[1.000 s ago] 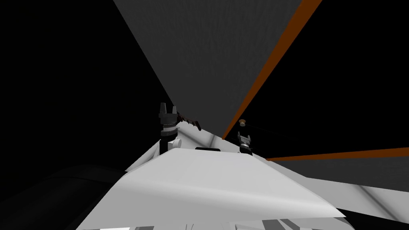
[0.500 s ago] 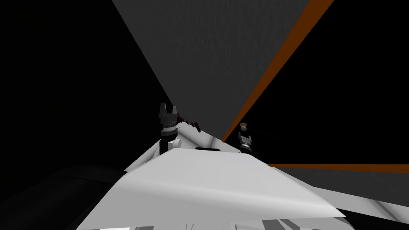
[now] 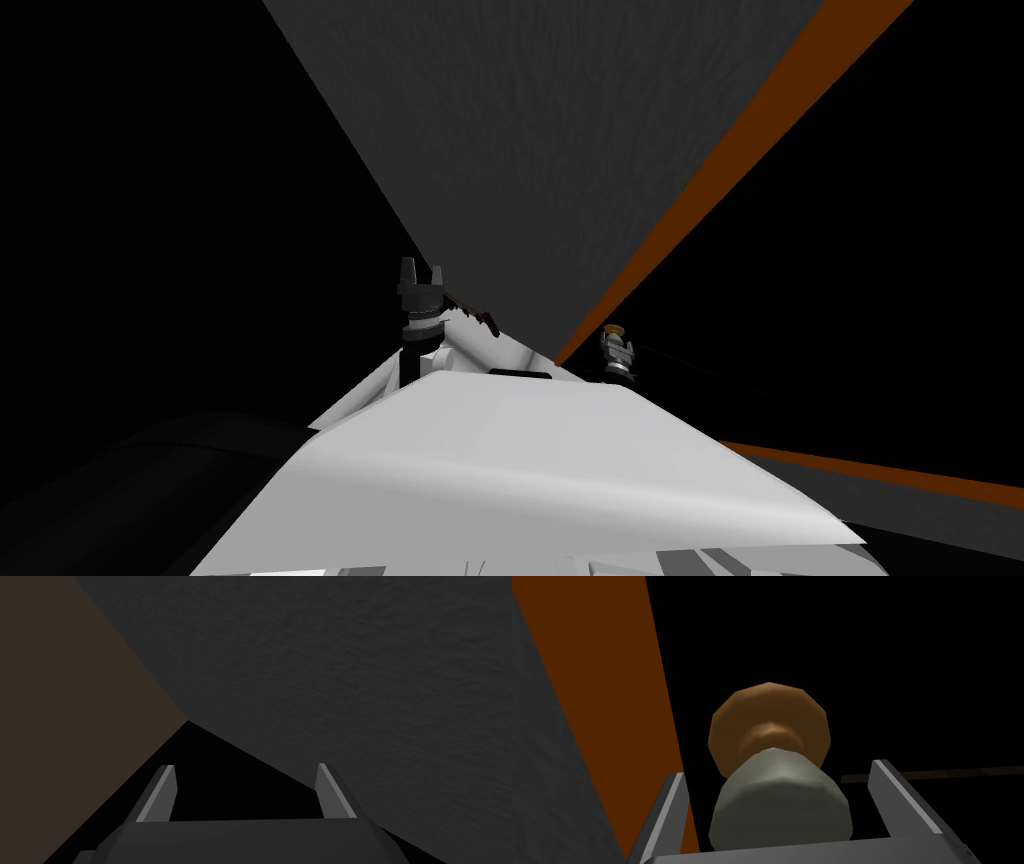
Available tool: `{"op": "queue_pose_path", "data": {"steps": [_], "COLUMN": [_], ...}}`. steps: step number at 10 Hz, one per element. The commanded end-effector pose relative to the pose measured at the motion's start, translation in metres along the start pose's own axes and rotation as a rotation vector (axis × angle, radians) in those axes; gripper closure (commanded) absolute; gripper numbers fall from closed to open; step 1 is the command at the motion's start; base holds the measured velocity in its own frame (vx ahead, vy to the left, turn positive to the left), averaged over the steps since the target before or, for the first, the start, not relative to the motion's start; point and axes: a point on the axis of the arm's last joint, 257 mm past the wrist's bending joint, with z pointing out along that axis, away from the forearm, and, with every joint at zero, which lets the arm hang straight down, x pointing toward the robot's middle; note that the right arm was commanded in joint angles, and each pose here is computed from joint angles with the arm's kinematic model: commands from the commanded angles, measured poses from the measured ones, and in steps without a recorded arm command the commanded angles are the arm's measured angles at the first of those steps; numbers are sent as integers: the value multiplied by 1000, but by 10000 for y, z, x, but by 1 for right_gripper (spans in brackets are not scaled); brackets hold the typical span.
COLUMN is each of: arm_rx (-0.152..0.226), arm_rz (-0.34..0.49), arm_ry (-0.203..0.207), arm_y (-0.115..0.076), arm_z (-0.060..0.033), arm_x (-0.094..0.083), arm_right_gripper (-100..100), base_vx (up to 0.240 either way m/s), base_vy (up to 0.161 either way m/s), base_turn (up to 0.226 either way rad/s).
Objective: Pull the door open
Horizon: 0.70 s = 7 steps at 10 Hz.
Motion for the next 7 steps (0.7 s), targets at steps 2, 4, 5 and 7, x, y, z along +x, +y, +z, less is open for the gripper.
{"op": "queue_pose_path", "data": {"steps": [2, 4, 5, 7], "arm_rx": [0, 0, 0, 0], "arm_rz": [0, 0, 0, 0], "arm_ry": [0, 0, 0, 0], "arm_y": [0, 0, 0, 0], "arm_z": [0, 0, 0, 0], "arm_x": [0, 0, 0, 0], "arm_right_gripper": [100, 100, 100, 100], "base_vx": [35, -26, -17, -4], "base_vy": [-20, 16, 8, 2], "base_turn": [8, -2, -1, 0]}}
